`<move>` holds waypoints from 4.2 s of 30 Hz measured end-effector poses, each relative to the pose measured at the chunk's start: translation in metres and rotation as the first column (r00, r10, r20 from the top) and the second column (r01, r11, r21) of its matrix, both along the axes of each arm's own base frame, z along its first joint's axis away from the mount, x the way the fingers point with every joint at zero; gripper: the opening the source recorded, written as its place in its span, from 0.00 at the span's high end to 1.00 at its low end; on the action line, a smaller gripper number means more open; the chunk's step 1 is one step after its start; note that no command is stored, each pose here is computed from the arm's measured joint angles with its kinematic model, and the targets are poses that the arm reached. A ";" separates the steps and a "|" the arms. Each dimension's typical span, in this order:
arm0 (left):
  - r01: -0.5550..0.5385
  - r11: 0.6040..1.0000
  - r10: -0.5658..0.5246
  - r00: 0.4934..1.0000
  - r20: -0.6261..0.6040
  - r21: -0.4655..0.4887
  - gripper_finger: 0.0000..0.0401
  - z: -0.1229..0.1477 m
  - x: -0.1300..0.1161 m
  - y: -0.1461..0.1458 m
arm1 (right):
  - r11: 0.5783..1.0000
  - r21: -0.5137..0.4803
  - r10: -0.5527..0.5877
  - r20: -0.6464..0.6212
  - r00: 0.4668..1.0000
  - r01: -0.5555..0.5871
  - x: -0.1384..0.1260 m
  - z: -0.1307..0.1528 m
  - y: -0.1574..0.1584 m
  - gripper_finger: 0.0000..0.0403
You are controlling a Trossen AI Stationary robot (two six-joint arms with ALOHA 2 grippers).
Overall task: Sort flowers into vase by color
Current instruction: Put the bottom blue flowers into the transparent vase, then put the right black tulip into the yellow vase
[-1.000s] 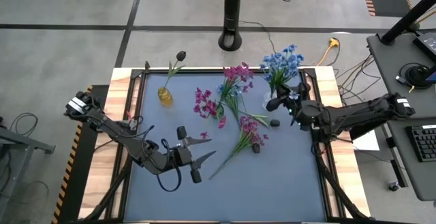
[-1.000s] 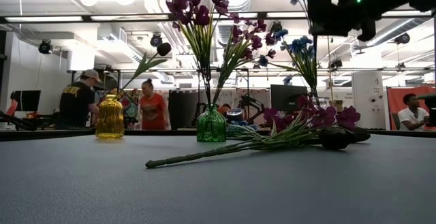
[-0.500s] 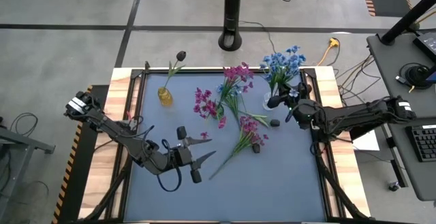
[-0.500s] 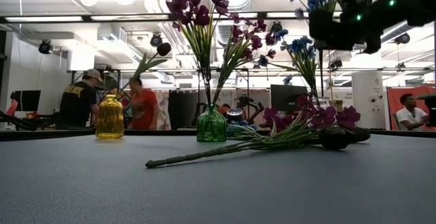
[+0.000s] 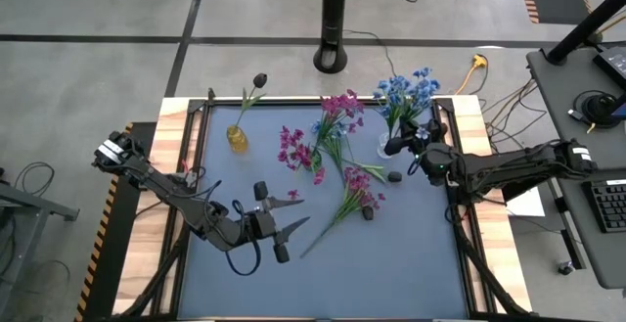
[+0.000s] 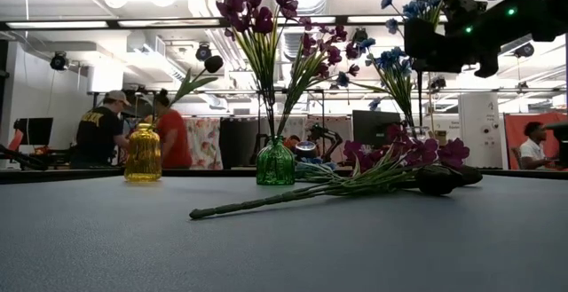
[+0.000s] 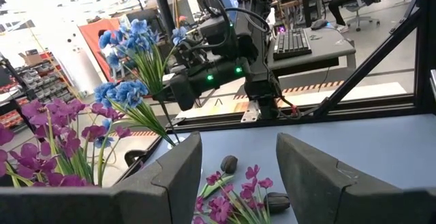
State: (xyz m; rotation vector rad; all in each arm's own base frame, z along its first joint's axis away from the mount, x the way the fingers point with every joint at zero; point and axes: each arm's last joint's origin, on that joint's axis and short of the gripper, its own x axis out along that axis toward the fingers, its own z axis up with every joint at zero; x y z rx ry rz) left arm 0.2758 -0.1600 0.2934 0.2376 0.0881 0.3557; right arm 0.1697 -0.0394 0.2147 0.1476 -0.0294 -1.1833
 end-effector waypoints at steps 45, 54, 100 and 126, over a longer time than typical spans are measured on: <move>-0.004 0.999 0.004 1.000 -0.018 -0.034 0.57 -0.004 0.000 0.001 | 0.991 0.105 0.094 -0.114 0.989 -0.082 -0.006 0.010 0.016 0.26; -0.004 0.999 0.002 0.999 -0.055 -0.045 0.57 -0.010 -0.002 0.000 | 0.952 0.281 0.174 -0.158 0.972 -0.125 -0.011 0.025 0.019 0.27; -0.025 0.918 -0.176 0.869 -0.463 -0.396 0.57 -0.037 -0.049 -0.038 | 0.465 0.814 0.581 0.017 0.814 -0.349 -0.013 0.017 0.041 0.27; -0.133 0.873 -0.191 0.792 -0.580 -0.469 0.57 -0.046 -0.059 -0.033 | 0.677 0.693 0.714 -0.538 0.449 -0.247 0.025 -0.034 0.048 0.28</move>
